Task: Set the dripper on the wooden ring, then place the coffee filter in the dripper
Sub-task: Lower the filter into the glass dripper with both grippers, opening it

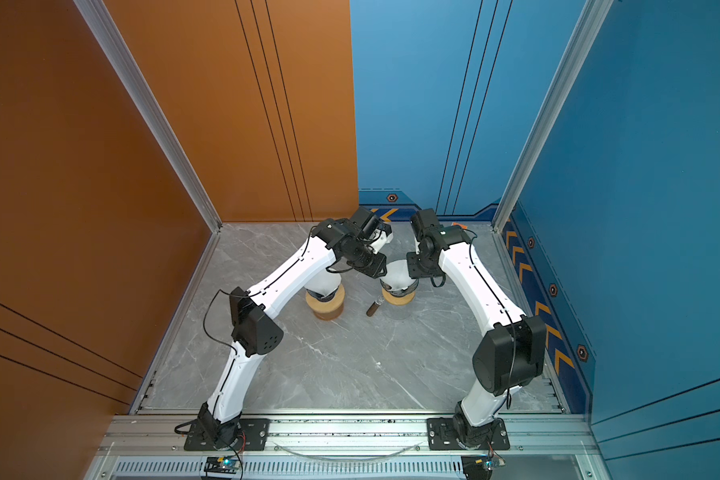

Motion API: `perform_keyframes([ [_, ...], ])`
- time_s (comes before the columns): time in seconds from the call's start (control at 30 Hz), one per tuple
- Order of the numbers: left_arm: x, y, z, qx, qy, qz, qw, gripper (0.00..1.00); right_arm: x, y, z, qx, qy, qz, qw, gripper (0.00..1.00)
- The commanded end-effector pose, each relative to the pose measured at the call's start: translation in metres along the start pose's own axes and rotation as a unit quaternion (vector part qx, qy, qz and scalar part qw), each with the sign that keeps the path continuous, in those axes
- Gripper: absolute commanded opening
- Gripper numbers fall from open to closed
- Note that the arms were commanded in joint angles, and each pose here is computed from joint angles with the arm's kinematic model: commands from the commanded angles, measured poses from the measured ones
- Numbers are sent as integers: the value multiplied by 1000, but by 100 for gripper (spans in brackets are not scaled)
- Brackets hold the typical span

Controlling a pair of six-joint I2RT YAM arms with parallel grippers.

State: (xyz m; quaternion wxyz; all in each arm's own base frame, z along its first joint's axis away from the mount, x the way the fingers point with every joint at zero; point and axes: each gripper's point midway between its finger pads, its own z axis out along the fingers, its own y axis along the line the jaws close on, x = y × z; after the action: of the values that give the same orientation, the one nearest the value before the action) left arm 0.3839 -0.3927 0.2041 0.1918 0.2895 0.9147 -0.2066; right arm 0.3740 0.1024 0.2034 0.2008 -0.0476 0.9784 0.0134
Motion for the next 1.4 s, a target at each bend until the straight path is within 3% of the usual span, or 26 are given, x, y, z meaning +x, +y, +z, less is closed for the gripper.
perform_keyframes([
  [0.0, -7, -10, -18, 19, -17, 6, 1000, 35, 9, 14, -8, -39, 9, 5, 999, 50],
  [0.33, 2, -7, -6, 21, 2, 2, 1000, 39, 31, 12, 5, -28, 40, 14, 999, 59],
  [0.73, 9, 5, -4, 2, 12, 8, 1000, 40, 31, -4, 11, 10, 43, 6, 999, 59],
  [1.37, 2, -3, -1, 27, 7, 6, 1000, 46, 36, 4, 38, -7, 68, 9, 998, 59],
])
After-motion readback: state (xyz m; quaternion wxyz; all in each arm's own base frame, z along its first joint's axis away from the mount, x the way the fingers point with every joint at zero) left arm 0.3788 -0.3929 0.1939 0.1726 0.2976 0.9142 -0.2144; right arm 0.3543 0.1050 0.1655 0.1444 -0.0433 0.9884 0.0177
